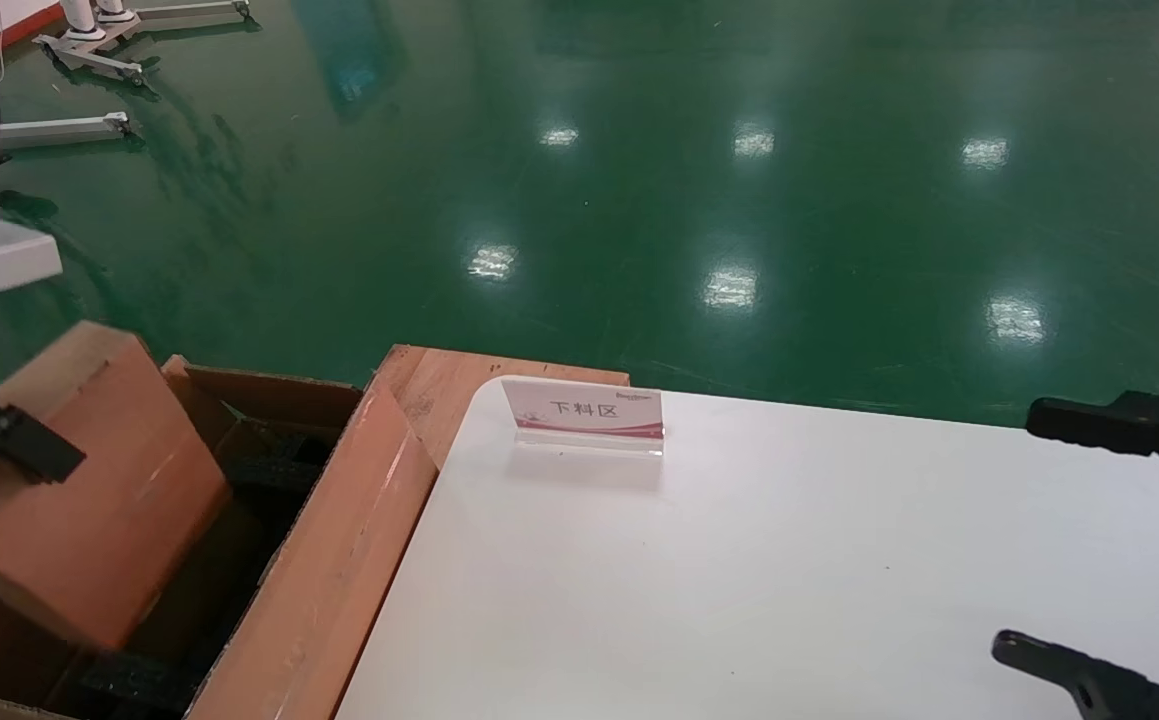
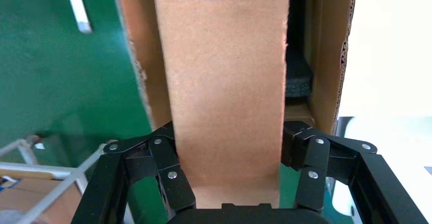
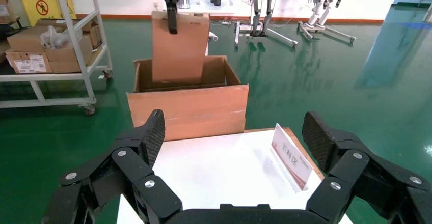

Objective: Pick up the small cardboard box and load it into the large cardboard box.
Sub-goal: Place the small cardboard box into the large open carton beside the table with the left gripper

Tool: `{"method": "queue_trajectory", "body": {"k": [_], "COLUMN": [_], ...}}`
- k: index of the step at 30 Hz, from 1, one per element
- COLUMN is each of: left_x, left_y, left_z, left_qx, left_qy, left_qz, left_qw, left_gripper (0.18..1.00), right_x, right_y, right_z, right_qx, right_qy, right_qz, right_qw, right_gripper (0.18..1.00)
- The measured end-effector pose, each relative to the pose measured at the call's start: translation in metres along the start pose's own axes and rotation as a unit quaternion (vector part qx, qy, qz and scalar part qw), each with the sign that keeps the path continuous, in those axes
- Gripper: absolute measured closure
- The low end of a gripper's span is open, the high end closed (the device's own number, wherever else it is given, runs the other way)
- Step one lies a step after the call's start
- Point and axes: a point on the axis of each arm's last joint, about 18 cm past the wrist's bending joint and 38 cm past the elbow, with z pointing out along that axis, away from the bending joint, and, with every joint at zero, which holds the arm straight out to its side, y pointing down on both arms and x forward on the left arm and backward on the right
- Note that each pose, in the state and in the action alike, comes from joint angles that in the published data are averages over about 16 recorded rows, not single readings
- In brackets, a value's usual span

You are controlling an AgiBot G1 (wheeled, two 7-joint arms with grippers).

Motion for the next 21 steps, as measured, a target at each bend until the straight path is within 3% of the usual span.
{"method": "queue_trajectory", "body": {"k": [21], "left_x": [0.001], "left_y": [0.012], "left_z": [0.068], "left_qx": [0.003], "left_qy": [0.024], "left_qz": [-0.036], "left_qw": [0.9991], "left_gripper": [0.946], "right_x": [0.000], "right_y": [0.000], "right_z": [0.000], "right_qx": [0.000], "right_qy": [0.000], "right_qz": [0.000], "right_qw": [1.000], "right_gripper": [0.178]}}
